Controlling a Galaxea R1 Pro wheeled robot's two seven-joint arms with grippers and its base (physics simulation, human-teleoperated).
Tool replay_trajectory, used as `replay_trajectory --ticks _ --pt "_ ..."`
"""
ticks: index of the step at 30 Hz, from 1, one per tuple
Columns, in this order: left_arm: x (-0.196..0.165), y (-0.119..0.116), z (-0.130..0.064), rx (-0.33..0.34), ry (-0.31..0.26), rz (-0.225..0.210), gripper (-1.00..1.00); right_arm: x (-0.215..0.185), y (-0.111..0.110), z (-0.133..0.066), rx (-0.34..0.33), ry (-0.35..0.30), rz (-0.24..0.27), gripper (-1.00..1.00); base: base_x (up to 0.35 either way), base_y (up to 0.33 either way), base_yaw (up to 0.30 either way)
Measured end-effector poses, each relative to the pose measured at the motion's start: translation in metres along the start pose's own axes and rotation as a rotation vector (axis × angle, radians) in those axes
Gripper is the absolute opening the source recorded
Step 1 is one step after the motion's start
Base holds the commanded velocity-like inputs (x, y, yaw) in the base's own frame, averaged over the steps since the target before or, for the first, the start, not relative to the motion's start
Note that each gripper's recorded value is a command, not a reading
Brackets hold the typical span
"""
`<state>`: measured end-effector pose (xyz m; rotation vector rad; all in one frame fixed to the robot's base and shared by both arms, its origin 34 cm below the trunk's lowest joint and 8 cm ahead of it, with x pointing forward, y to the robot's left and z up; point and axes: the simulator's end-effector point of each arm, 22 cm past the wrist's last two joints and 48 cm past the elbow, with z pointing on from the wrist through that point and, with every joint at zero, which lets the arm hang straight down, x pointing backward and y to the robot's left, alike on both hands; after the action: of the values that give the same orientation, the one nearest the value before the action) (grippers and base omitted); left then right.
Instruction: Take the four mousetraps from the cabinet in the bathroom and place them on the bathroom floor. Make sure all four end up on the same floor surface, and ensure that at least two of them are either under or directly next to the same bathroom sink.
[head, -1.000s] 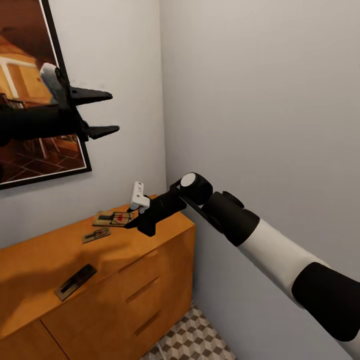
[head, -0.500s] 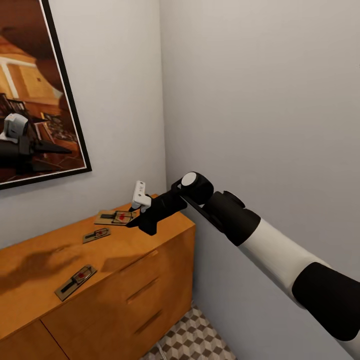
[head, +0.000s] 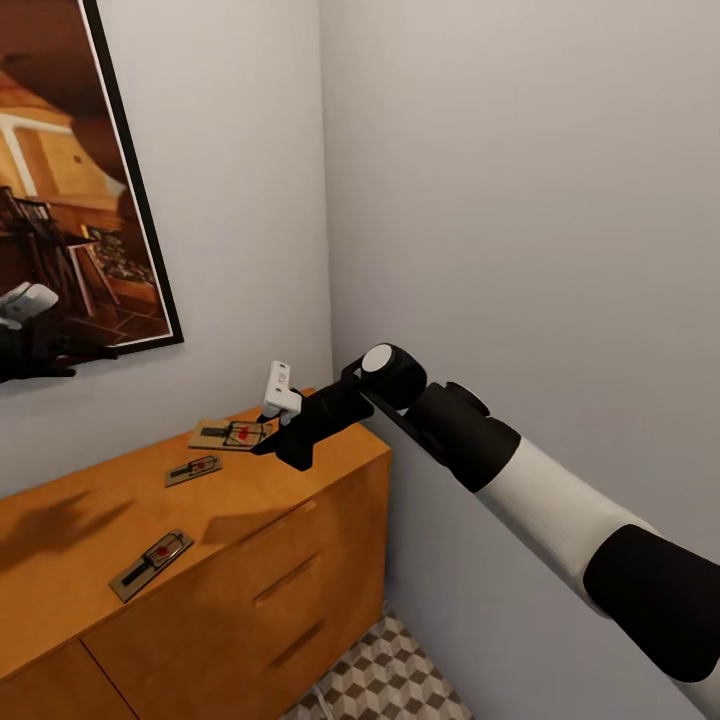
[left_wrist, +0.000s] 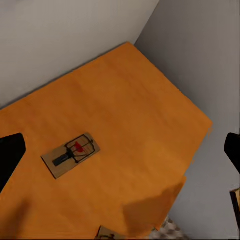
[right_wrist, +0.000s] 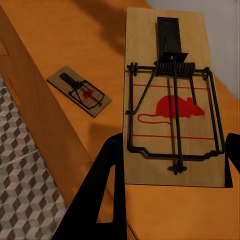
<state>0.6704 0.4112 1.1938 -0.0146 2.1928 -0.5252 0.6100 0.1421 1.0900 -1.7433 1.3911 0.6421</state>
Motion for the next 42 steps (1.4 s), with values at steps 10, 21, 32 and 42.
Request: replay_trajectory --ticks 10,21,32,42 --pt "0.072 0.035 0.035 -0.093 0.195 -0.004 1.00 0.003 -0.013 -0.001 0.054 0.002 0.003 -1.00 0.000 0.000 0.000" --pt "0.141 0.029 0.077 -0.092 0.385 0.027 1.00 0.001 -0.013 0.000 0.056 0.001 0.002 -1.00 0.000 0.000 0.000" --pt "0.162 0.006 0.099 -0.050 0.448 0.062 1.00 0.002 -0.014 -0.001 0.059 0.001 0.002 -1.00 0.000 0.000 0.000" --pt "0.168 0.004 0.103 -0.049 0.464 0.067 1.00 0.001 -0.014 0.000 0.058 0.000 0.001 -1.00 -0.067 0.000 0.000"
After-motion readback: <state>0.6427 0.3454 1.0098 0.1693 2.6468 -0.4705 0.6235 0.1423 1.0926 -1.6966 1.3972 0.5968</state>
